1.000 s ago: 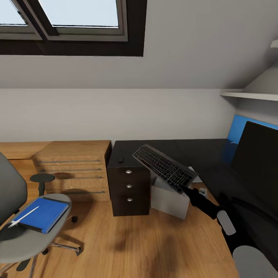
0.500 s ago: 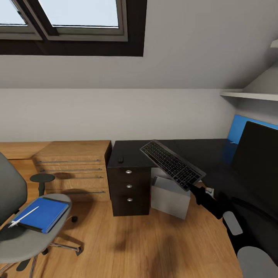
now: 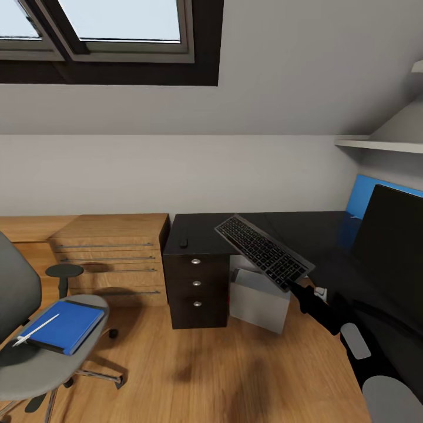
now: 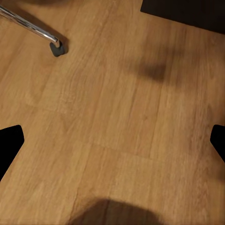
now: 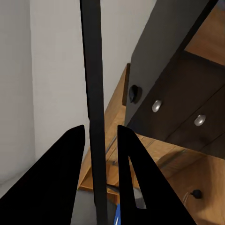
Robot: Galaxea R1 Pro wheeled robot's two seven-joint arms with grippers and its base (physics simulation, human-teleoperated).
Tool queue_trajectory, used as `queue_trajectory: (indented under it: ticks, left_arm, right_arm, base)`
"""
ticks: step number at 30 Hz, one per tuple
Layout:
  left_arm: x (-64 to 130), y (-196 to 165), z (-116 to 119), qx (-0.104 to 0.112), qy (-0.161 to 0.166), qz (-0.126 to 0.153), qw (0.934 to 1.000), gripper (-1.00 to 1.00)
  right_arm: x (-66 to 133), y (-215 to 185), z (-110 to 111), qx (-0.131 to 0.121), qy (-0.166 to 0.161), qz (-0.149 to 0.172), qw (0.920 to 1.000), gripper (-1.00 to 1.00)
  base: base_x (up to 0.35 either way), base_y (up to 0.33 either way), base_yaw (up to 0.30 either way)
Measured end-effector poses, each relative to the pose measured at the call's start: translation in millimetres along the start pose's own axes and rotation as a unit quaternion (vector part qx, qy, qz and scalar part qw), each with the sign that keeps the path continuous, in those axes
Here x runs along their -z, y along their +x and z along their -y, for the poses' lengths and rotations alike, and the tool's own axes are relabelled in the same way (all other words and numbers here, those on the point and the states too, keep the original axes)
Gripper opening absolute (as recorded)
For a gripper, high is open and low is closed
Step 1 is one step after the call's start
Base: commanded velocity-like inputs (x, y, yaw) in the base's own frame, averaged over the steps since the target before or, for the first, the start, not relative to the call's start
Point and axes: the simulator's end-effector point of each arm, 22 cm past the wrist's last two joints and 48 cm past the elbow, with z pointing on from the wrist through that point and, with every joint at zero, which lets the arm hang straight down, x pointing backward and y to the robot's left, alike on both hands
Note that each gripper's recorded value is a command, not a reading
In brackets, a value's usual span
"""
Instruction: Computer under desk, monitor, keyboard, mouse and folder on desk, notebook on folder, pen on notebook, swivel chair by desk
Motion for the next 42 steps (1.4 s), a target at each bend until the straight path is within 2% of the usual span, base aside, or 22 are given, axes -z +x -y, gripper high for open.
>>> queue_trajectory:
  ticks: [3, 7, 13, 14, 19, 20, 26, 30, 34, 39, 42]
  left_arm:
    - [-0.1, 0, 0, 0.0, 0.0, 0.0, 1.0, 1.0]
    - [-0.1, 0, 0, 0.001, 0.0, 0.0, 1.0, 1.0]
    - [0.0, 0, -1, 0.001, -0.001, 0.0, 1.0, 1.0]
    - [0.0, 0, -1, 0.001, -0.001, 0.0, 1.0, 1.0]
    - [0.0, 0, -1, 0.001, -0.001, 0.0, 1.0, 1.0]
    - [-0.1, 0, -1, 0.001, -0.001, 0.0, 1.0, 1.0]
    - [0.0, 0, 0, 0.001, 0.0, 0.0, 1.0, 1.0]
    - [-0.1, 0, 0, 0.0, 0.0, 0.0, 1.0, 1.0]
    - [0.0, 0, 0, 0.0, 0.0, 0.0, 1.0, 1.0]
    - [0.1, 0, 0, 0.0, 0.0, 0.0, 1.0, 1.0]
    - [0.2, 0, 0, 0.0, 0.0, 0.0, 1.0, 1.0]
  right_arm:
    - [1.4, -4, 5, -0.002, 0.011, 0.007, 0.9999, -1.0]
    - [8.8, -16, 29, -0.017, 0.059, 0.033, 0.9976, -1.0]
    - [7.5, -14, 48, -0.066, 0.093, 0.064, 0.9914, -1.0]
    - [5.0, -11, 52, -0.077, 0.104, 0.069, 0.9892, -1.0]
    - [-0.9, -11, 69, -0.089, 0.157, 0.095, 0.9789, -1.0]
    - [-3.0, -18, 71, -0.088, 0.172, 0.11, 0.975, -1.0]
    - [-15.2, -32, 70, -0.111, 0.198, 0.178, 0.9574, -1.0]
    - [-16.0, -34, 72, -0.138, 0.203, 0.203, 0.9478, -1.0]
    - [-19.6, -33, 67, -0.167, 0.188, 0.215, 0.9437, -1.0]
    - [-21.7, -31, 65, -0.176, 0.182, 0.216, 0.9429, -1.0]
    - [-23.0, -33, 61, -0.174, 0.173, 0.214, 0.9456, -1.0]
  base:
    - [0.0, 0.0, 0.0]
    - [0.0, 0.0, 0.0]
    - [0.0, 0.0, 0.0]
    - [0.0, 0.0, 0.0]
    - [0.0, 0.0, 0.0]
    - [0.0, 0.0, 0.0]
    - [0.0, 0.0, 0.0]
    - [0.0, 0.0, 0.0]
    - [0.0, 0.0, 0.0]
    - [0.0, 0.0, 0.0]
    - [0.0, 0.0, 0.0]
